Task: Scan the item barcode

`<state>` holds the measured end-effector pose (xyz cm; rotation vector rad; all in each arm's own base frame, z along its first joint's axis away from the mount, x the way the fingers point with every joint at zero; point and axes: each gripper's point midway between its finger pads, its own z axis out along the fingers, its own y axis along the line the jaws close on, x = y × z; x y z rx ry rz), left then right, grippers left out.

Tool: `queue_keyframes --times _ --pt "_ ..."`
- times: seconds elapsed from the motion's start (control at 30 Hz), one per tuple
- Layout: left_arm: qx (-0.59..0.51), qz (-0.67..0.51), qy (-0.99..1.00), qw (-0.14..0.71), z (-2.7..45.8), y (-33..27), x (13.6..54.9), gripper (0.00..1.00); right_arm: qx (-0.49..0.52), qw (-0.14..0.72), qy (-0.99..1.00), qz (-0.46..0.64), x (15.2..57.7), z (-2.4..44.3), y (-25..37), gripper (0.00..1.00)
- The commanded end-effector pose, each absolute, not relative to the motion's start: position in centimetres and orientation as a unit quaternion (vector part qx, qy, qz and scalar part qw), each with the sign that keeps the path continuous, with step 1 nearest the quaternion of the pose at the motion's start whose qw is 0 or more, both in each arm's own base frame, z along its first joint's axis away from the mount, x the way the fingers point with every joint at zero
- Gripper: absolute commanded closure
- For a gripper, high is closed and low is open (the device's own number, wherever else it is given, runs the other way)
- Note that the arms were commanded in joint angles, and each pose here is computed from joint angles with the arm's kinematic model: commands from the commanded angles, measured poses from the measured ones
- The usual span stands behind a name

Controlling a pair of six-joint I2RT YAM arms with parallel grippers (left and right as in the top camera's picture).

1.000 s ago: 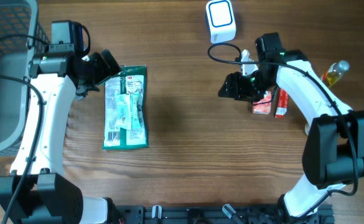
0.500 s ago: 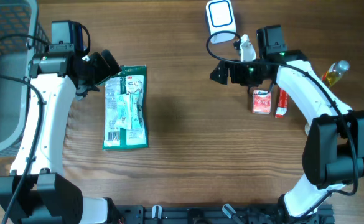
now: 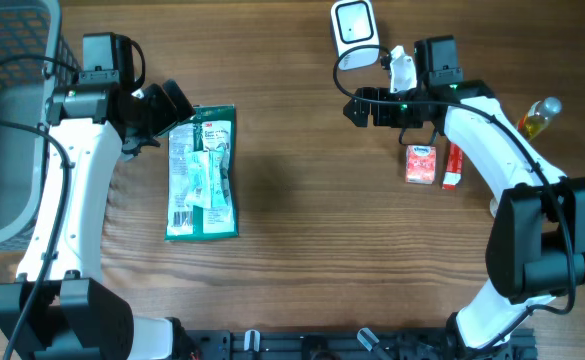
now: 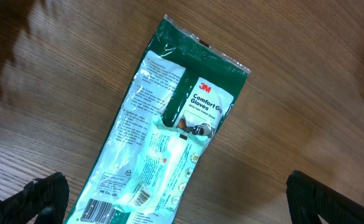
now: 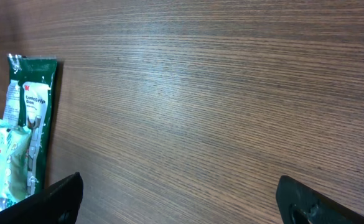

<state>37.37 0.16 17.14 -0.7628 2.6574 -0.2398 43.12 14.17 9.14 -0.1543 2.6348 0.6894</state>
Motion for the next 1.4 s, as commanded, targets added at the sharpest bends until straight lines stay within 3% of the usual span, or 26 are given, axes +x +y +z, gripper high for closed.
queue_keyframes --times 0.0,0.17,0.23,0.33,0.43,0.47,0.57,0.6,0.67,0.8,0.87,0.97,1.13,1.17,1.27,1.37 --pt "-0.263 -0.084 0.943 0.185 17.3 0.3 37.4 0.00 -0.061 0.218 0.943 0.242 43.4 9.8 14.0 0.00" --pt "-0.263 -0.084 0.943 0.185 17.3 0.3 37.4 0.00 -0.040 0.219 0.943 0.248 43.7 10.0 14.1 0.00" --pt "-0.263 -0.084 0.943 0.185 17.3 0.3 37.4 0.00 0.069 0.193 0.940 0.273 43.9 10.1 14.1 0.01" --pt "-0.263 -0.084 0.943 0.185 17.3 0.3 37.4 0.00 0.382 0.087 0.860 0.327 43.9 10.2 14.2 0.00" --pt "-0.263 -0.084 0.943 0.185 17.3 0.3 37.4 0.00 0.445 0.081 0.833 0.318 44.2 10.0 13.5 0.00" --pt "-0.263 -0.084 0.943 0.185 17.3 0.3 37.4 0.00 0.414 0.084 0.854 0.305 43.7 9.6 13.4 0.00" --pt "-0.263 -0.084 0.943 0.185 17.3 0.3 37.4 0.00 0.170 0.107 0.921 0.333 41.8 10.3 16.9 0.01" --pt "-0.263 -0.084 0.943 0.185 17.3 0.3 37.4 0.00 0.061 0.114 0.928 0.349 40.5 10.6 19.3 0.13" --pt "-0.263 -0.084 0.943 0.185 17.3 0.3 37.4 0.00 -0.068 0.116 0.927 0.351 37.8 10.6 23.9 0.21" --pt "-0.263 -0.084 0.943 0.185 17.3 0.3 37.4 0.00 -0.203 0.169 0.889 0.374 34.1 11.9 35.1 0.38" --pt "-0.263 -0.084 0.943 0.185 17.3 0.3 37.4 0.00 -0.212 0.194 0.886 0.365 33.0 11.3 38.7 0.31" --pt "-0.263 -0.084 0.943 0.185 17.3 0.3 37.4 0.00 -0.233 0.188 0.874 0.383 31.0 9.7 42.4 0.32" --pt "-0.263 -0.084 0.943 0.185 17.3 0.3 37.4 0.00 -0.206 0.174 0.885 0.380 31.7 5.5 43.4 0.32" --pt "-0.263 -0.084 0.943 0.185 17.3 0.3 37.4 0.00 -0.206 0.177 0.883 0.383 31.9 4.9 43.6 0.35" --pt "-0.263 -0.084 0.943 0.185 17.3 0.3 37.4 0.00 -0.190 0.171 0.887 0.385 32.2 3.2 43.9 0.57" --pt "-0.263 -0.084 0.943 0.185 17.3 0.3 37.4 0.00 -0.152 0.174 0.895 0.381 33.0 2.6 43.8 0.61"
